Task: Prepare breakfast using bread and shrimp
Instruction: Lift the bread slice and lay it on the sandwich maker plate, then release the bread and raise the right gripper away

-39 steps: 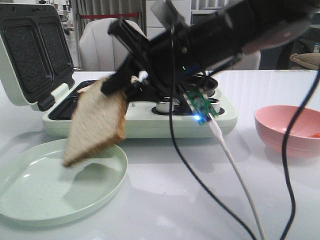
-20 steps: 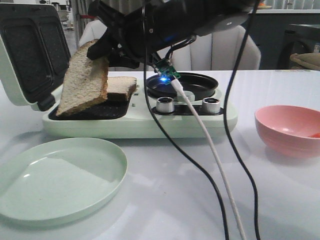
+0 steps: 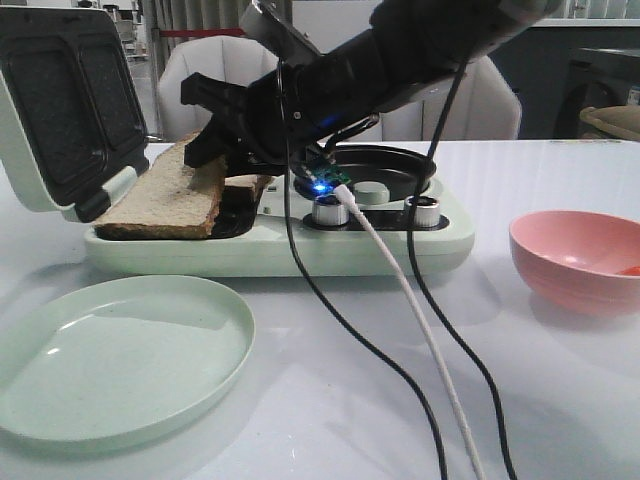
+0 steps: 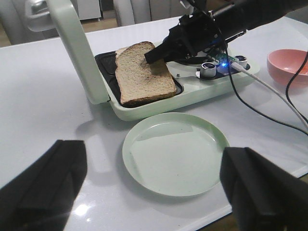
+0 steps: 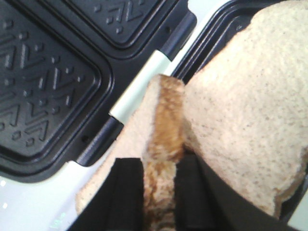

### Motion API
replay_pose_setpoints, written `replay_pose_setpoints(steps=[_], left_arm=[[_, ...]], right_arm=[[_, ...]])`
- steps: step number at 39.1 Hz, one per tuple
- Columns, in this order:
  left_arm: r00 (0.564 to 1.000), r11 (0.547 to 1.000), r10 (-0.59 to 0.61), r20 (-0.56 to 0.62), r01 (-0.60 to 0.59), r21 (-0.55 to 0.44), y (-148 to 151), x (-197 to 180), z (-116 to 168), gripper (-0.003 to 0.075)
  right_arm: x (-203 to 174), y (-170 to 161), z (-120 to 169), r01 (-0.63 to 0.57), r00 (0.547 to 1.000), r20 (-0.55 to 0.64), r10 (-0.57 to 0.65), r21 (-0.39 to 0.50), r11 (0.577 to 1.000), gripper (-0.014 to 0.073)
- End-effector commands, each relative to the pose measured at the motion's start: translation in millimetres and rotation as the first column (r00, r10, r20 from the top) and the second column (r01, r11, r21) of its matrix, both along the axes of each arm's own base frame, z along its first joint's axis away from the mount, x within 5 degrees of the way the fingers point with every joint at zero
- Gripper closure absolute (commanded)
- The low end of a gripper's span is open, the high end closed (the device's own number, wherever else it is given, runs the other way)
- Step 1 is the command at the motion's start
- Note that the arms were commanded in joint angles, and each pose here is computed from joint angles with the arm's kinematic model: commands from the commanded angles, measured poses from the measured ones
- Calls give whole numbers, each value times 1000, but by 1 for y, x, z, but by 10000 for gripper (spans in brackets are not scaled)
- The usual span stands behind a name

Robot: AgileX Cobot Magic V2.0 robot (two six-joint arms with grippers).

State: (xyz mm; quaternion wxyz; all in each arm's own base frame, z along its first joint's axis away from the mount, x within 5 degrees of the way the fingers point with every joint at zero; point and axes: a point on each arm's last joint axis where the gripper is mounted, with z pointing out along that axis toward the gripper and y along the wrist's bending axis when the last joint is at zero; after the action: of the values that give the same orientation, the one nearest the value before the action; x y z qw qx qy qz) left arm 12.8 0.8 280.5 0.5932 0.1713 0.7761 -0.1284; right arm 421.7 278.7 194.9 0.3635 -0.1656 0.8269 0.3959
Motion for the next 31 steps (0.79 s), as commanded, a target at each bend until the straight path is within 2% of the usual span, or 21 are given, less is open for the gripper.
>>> replay_pose_setpoints(steps=[1,7,10,17,22,28,31], left_arm=[[996,998,-15,90,20,-56,0,-2,14,102],[996,998,-15,90,20,-56,0,-2,14,102],[996,998,-15,90,20,-56,0,-2,14,102],[996,998,-15,90,20,-56,0,-2,14,102],[996,998,-15,90,20,-56,0,-2,14,102],[996,998,-15,90,20,-56,0,-2,14,102],[996,998,-15,90,20,-56,0,-2,14,102]], right_arm=[[-7,-2,55,-50,992,121,43,49,998,217],[-11,-5,76,-44,986,161,33,63,997,71],[-13,-10,89,-45,980,198,33,54,998,26],[-10,-33,114,34,971,234,-42,41,999,24],[-12,-55,133,72,965,254,-67,-11,997,24],[-29,-83,161,95,962,270,-45,-174,980,24],[-41,-97,173,125,958,284,-35,-307,943,24]])
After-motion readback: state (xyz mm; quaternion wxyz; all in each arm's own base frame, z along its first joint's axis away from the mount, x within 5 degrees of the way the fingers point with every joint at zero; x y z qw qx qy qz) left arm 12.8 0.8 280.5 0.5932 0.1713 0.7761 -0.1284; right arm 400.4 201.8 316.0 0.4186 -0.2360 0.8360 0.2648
